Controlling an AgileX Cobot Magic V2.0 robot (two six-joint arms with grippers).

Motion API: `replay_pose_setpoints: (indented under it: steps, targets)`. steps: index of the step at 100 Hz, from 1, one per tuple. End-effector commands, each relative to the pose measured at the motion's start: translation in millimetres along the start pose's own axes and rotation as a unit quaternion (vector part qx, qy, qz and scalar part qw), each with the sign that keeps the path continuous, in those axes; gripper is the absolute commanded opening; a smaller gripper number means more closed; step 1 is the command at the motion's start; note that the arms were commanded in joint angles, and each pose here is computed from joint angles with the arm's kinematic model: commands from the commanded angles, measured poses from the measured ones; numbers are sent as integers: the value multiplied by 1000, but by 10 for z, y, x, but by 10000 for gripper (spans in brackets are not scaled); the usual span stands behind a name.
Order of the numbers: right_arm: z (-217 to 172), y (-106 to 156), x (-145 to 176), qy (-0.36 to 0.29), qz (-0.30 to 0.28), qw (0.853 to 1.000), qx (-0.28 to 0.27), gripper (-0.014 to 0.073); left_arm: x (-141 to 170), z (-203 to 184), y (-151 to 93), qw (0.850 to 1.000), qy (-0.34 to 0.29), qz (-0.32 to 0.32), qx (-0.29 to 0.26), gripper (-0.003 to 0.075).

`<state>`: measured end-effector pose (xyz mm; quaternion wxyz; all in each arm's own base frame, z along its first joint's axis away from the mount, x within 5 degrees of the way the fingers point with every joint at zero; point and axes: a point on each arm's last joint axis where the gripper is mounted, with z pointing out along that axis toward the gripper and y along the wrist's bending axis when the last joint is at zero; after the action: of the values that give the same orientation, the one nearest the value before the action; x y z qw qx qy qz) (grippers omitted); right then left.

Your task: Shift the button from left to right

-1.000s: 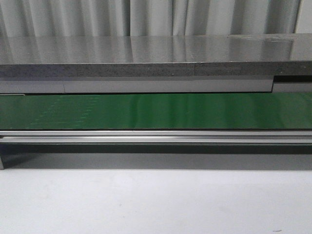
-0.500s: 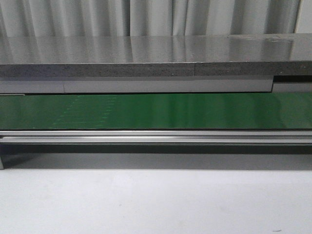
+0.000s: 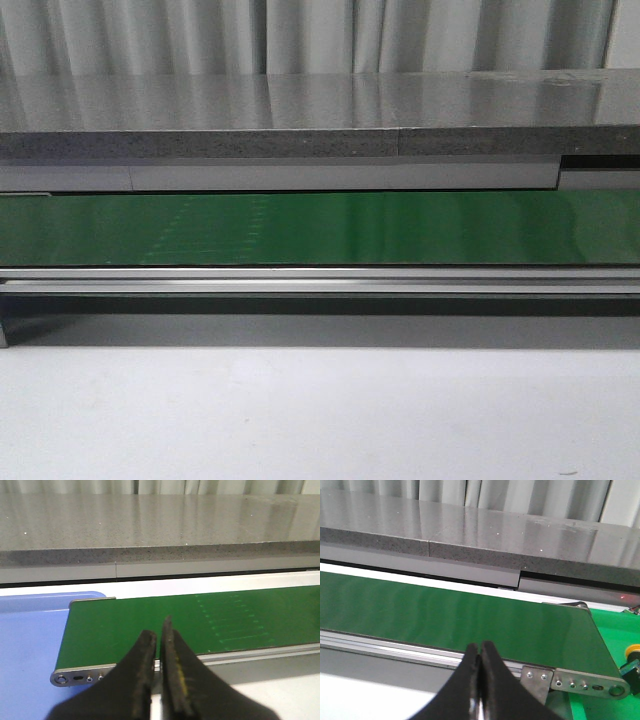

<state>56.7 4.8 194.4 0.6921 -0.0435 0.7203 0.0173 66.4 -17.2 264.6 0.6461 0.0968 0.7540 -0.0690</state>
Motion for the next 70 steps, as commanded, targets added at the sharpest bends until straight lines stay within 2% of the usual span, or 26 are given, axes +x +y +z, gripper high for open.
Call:
replay_pose_setpoints:
  steps: [1,70]
  targets:
    - [-19,-4,-90,-56,-6,998,3,-69,-166,-20,9,999,-50,-4,-3,5]
    - [-20,-5,-103,-63,-9,998,4,-69,-166,-20,9,999,-50,-4,-3,5]
